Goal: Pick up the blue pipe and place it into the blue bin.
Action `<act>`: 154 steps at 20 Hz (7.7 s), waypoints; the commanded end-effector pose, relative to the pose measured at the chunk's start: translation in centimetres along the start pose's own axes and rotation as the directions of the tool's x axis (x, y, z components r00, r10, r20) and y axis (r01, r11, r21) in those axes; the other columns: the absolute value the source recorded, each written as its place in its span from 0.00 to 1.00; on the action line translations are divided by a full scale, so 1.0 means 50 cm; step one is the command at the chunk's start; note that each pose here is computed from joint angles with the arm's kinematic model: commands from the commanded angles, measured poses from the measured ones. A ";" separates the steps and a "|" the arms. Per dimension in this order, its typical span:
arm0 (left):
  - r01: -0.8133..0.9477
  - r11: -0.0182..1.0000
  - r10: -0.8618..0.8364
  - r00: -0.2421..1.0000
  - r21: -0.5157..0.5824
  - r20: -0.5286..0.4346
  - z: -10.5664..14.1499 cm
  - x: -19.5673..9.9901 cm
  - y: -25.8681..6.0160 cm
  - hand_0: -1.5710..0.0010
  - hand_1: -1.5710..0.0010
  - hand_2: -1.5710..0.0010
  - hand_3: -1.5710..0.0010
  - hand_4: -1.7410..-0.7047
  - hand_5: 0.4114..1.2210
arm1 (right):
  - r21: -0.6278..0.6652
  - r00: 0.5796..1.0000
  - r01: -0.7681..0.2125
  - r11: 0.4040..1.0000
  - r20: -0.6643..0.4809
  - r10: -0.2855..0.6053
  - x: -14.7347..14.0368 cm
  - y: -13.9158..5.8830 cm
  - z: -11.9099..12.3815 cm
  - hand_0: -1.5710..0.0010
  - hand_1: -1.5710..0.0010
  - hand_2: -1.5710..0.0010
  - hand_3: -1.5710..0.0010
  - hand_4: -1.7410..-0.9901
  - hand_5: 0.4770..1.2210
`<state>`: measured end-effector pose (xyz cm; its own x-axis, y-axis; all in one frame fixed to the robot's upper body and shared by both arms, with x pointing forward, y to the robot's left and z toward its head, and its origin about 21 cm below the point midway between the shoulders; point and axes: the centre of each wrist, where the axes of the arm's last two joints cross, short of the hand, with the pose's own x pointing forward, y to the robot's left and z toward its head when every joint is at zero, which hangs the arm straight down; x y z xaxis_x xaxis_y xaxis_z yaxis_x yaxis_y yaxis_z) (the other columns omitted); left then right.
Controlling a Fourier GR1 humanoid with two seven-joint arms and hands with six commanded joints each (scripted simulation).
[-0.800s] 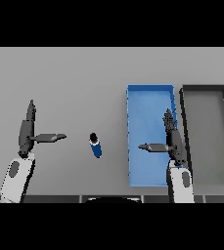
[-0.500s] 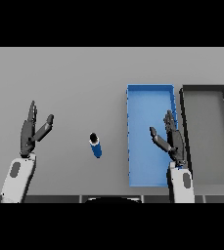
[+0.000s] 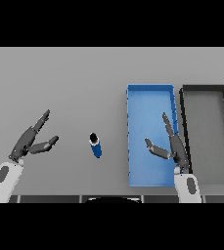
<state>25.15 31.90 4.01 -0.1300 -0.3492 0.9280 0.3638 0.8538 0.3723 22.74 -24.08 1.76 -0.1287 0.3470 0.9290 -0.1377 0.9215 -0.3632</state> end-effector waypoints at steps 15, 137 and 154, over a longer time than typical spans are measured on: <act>0.026 0.924 -0.046 0.998 -0.382 -0.044 -0.015 0.046 -0.181 1.00 1.00 1.00 1.00 0.58 0.08 | 0.006 0.999 0.038 0.999 -0.009 -0.038 0.001 0.002 -0.005 1.00 1.00 1.00 1.00 0.71 0.12; -0.065 0.876 0.166 0.971 -0.478 0.173 -0.174 0.140 -0.342 0.94 0.94 0.94 0.95 0.74 0.33 | 0.670 0.911 -0.007 0.743 0.311 -0.271 0.352 0.137 -0.116 0.00 0.00 0.00 0.00 0.32 1.00; -0.087 0.887 0.140 0.987 -0.454 0.085 -0.171 0.140 -0.351 1.00 1.00 1.00 1.00 0.76 0.08 | 0.622 0.788 0.243 0.745 0.321 -0.525 0.534 -0.014 -0.177 0.00 0.00 0.00 0.00 0.32 1.00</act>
<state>25.72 11.18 3.81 -0.1556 -0.1918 0.9690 0.7532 0.6117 0.2420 28.11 -13.95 27.51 -0.3487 -0.2663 0.8986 -0.7422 0.6640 -0.0912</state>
